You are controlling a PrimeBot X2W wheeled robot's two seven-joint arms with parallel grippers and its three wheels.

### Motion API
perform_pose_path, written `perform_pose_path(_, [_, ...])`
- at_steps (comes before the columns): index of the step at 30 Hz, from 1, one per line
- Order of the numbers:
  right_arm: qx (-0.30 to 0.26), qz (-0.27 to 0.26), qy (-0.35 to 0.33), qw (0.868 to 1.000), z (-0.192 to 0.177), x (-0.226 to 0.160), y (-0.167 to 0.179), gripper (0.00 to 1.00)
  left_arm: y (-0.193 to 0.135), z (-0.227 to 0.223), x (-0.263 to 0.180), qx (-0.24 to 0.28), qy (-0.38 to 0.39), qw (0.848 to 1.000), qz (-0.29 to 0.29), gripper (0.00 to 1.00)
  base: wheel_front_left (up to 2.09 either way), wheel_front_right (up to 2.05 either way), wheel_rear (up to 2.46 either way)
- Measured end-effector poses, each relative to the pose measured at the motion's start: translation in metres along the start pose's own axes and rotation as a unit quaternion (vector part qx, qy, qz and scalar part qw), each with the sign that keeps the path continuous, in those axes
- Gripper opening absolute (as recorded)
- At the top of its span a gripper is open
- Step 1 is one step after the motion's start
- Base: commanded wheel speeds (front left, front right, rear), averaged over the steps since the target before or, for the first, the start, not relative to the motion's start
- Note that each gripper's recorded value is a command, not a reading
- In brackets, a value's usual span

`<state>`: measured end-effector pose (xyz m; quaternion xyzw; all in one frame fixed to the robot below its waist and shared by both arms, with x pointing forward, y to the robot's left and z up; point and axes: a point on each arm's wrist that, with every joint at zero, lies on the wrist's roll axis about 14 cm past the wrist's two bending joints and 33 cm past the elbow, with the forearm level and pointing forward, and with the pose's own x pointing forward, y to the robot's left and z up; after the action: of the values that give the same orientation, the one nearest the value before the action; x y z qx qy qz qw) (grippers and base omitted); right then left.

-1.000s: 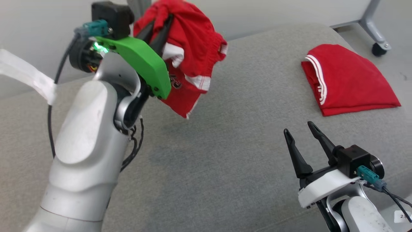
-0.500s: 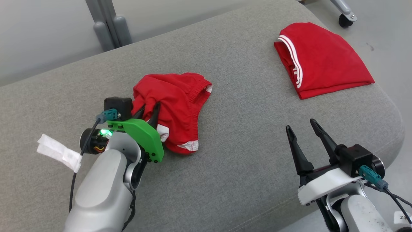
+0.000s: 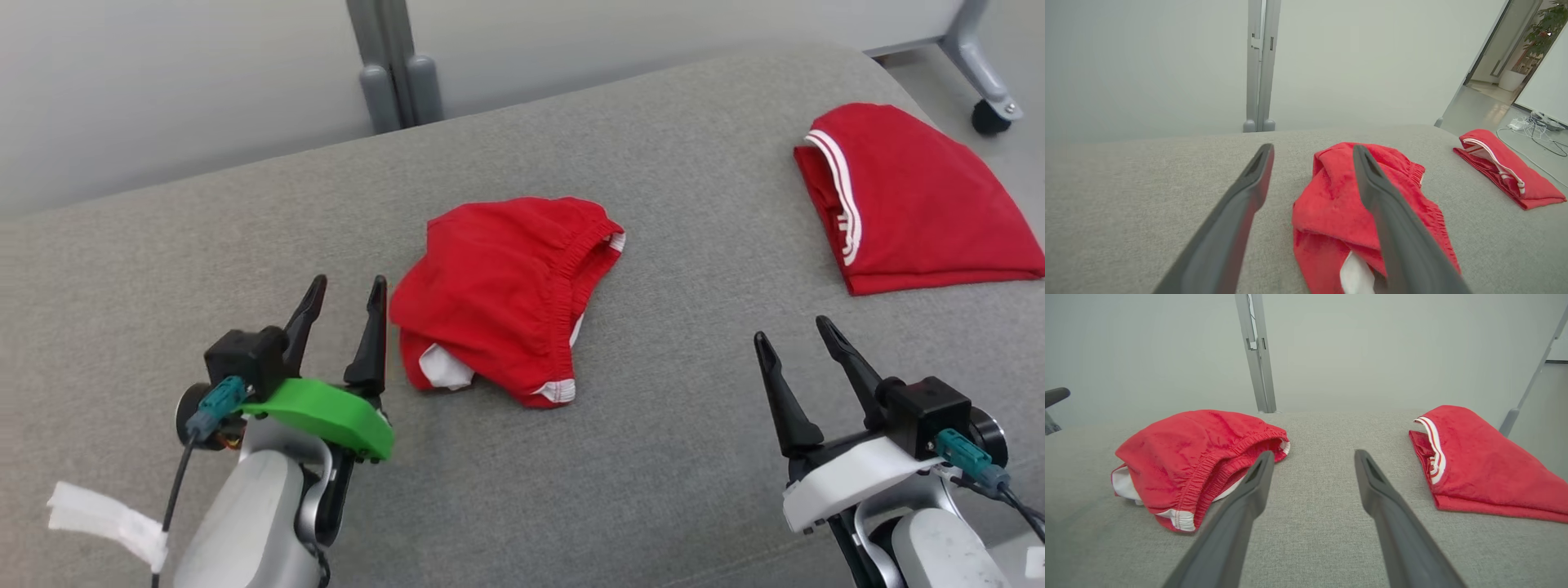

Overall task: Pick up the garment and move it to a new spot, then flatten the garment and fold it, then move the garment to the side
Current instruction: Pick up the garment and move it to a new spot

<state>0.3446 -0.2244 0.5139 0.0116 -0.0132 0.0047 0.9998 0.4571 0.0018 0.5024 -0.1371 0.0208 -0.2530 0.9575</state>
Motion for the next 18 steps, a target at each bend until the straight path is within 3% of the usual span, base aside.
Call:
perform_pose_path(8, [0.007, 0.047, -0.007, 0.999, 0.005, 0.012, 0.030, 1.00, 0.058, 0.044, -0.074, 0.007, -0.082, 0.991, 0.107, 1.00, 0.00, 0.00, 0.00])
perform_pose_path(18, [0.017, 0.068, -0.006, 0.998, 0.003, 0.016, 0.044, 1.00, 0.082, 0.048, -0.144, 0.020, -0.101, 0.979, 0.175, 1.00, 0.00, 0.00, 0.00])
